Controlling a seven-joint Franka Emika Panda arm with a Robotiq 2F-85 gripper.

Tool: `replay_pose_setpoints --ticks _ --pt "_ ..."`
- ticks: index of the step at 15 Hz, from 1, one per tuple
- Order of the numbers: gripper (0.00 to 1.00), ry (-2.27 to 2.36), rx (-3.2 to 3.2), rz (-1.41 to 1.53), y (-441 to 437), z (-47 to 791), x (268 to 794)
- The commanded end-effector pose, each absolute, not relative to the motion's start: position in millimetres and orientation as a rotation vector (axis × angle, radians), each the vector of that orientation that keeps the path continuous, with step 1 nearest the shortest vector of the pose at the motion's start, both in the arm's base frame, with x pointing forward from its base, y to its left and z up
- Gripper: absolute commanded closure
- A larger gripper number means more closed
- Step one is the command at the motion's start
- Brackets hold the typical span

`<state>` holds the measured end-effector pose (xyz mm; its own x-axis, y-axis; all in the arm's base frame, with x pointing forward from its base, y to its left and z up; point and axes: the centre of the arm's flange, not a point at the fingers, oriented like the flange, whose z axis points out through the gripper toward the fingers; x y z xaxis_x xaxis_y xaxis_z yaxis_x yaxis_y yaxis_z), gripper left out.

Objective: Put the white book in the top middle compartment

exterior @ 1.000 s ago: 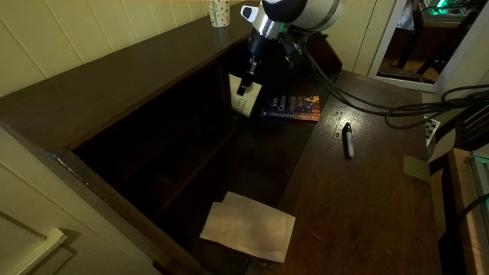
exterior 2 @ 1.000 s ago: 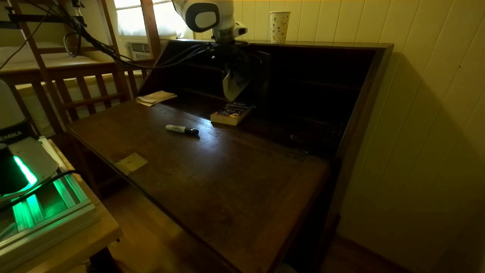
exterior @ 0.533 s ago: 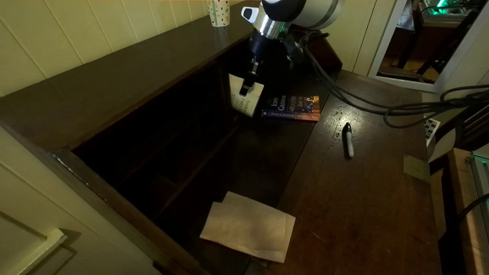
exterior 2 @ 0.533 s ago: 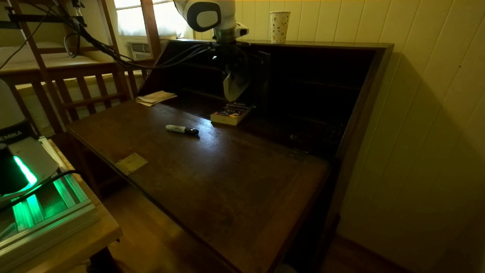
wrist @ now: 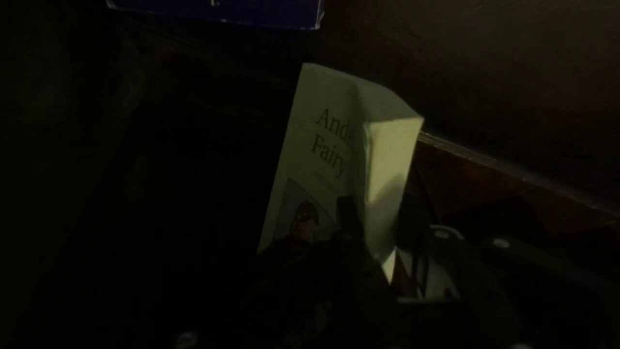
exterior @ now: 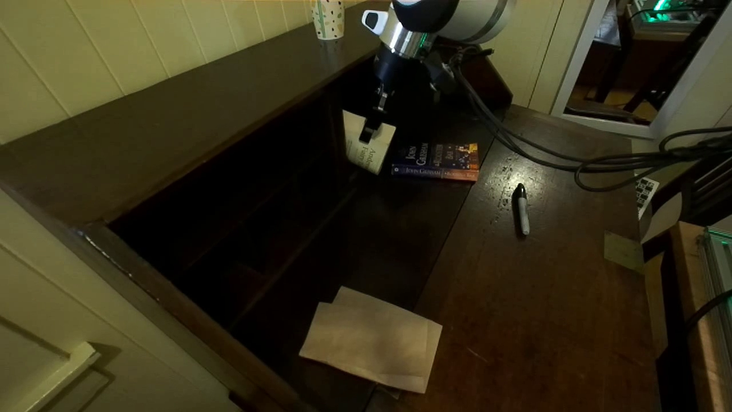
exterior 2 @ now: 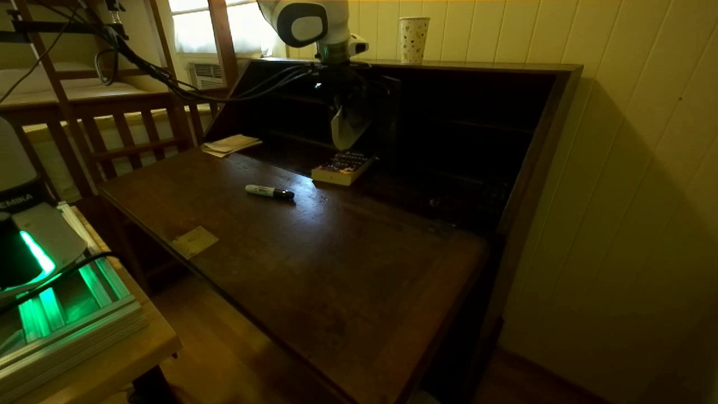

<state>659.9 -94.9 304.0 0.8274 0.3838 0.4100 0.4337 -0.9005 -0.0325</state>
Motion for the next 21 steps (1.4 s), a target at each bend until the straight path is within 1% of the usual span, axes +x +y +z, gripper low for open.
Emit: replay_pose_setpoints --ticks 1,8,16,17,18,19,21 --pt "0.94 -0.593 -2.915 -0.587 -99.4 299.9 672.8" --pt "0.94 -0.525 -2.89 -0.64 -96.9 307.5 708.8" --pt "0.94 -0.54 -2.858 -0.613 -90.2 298.7 710.1" --pt "0.52 -0.54 -2.862 -0.622 -90.5 299.2 709.7" --pt "0.5 -0.534 -2.864 -0.637 -90.6 300.1 709.1" --pt "0.45 -0.53 -2.861 -0.657 -90.8 301.3 708.3" --pt "0.31 -0.529 -2.848 -0.685 -89.7 304.2 703.6"
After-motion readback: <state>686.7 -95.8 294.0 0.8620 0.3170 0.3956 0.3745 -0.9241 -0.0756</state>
